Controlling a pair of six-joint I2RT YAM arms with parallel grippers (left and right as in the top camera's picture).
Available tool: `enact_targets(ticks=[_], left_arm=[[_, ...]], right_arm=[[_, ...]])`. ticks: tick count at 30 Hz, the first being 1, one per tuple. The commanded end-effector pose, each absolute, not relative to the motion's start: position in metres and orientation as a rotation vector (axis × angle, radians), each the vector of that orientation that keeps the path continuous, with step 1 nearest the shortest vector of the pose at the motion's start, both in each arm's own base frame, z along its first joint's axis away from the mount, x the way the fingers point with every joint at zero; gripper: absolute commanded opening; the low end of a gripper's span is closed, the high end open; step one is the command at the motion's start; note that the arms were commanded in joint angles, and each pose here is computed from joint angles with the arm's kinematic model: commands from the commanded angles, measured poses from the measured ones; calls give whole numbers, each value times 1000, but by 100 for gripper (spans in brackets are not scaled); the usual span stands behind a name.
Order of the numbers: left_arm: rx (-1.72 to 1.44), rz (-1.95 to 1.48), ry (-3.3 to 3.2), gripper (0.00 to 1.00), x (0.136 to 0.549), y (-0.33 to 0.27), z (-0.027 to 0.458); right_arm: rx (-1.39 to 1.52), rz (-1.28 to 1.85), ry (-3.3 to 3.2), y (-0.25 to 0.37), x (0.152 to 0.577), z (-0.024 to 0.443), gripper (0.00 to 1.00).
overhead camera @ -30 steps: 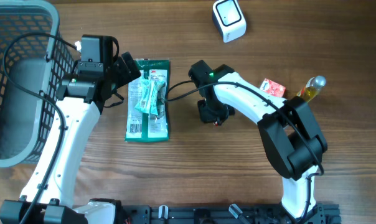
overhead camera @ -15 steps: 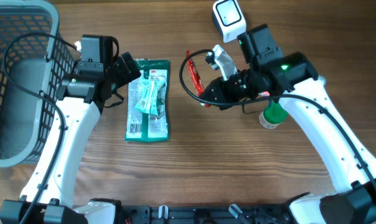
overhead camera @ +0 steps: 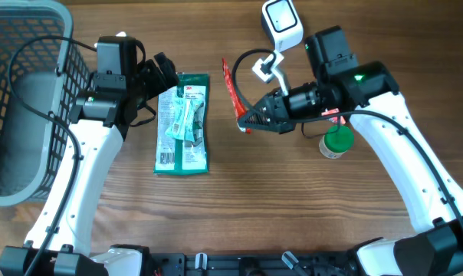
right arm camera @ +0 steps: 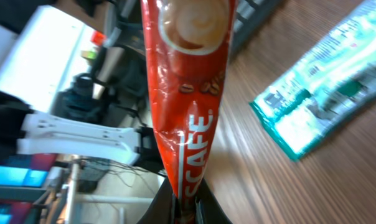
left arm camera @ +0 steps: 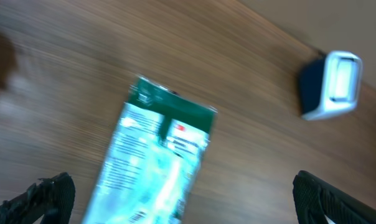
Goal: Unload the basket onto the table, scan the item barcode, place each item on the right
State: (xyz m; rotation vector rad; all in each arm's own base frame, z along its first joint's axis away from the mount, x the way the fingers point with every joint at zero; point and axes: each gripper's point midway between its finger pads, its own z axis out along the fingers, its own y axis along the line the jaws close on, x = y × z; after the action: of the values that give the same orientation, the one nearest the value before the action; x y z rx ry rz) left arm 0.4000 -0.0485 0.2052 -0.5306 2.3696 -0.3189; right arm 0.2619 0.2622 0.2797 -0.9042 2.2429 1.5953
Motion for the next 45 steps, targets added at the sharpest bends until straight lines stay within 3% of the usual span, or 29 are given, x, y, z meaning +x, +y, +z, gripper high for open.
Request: enact_targets(ticks=[1, 8, 13, 17, 23, 27, 33, 35, 38, 39, 42, 45], left_arm=[[-368, -765, 2419, 100, 387, -109, 222], [268, -1531, 2104, 99, 344, -179, 315], [568, -1755, 1900, 95, 312, -185, 353], [687, -1780, 1818, 89, 302, -187, 365], [788, -1781, 1773, 88, 293, -204, 369], [909, -1742, 1681, 78, 286, -217, 380], [985, -1750, 1632, 75, 275, -233, 389], [986, -1753, 1628, 63, 275, -234, 393], [994, -1745, 1610, 31, 274, -234, 399], [996, -1743, 1606, 25, 274, -234, 401], [1004, -1738, 1596, 21, 274, -235, 402], [1005, -1738, 1596, 6, 274, -235, 402]], right_arm=[[-926, 1808, 2073, 262, 254, 304, 4], [-907, 1871, 2015, 257, 256, 314, 4], [-925, 1925, 1939, 257, 254, 325, 4], [-939, 1982, 1874, 257, 251, 335, 4], [-973, 2048, 1777, 257, 248, 348, 4], [-1006, 2060, 1770, 264, 241, 348, 4], [-1052, 2055, 1755, 272, 235, 347, 4], [-1051, 2048, 1762, 272, 235, 346, 5], [-1048, 2024, 1784, 273, 237, 343, 5], [-1048, 2025, 1783, 273, 237, 343, 5], [-1051, 2023, 1779, 273, 238, 344, 5], [-1049, 2023, 1781, 274, 240, 345, 6]])
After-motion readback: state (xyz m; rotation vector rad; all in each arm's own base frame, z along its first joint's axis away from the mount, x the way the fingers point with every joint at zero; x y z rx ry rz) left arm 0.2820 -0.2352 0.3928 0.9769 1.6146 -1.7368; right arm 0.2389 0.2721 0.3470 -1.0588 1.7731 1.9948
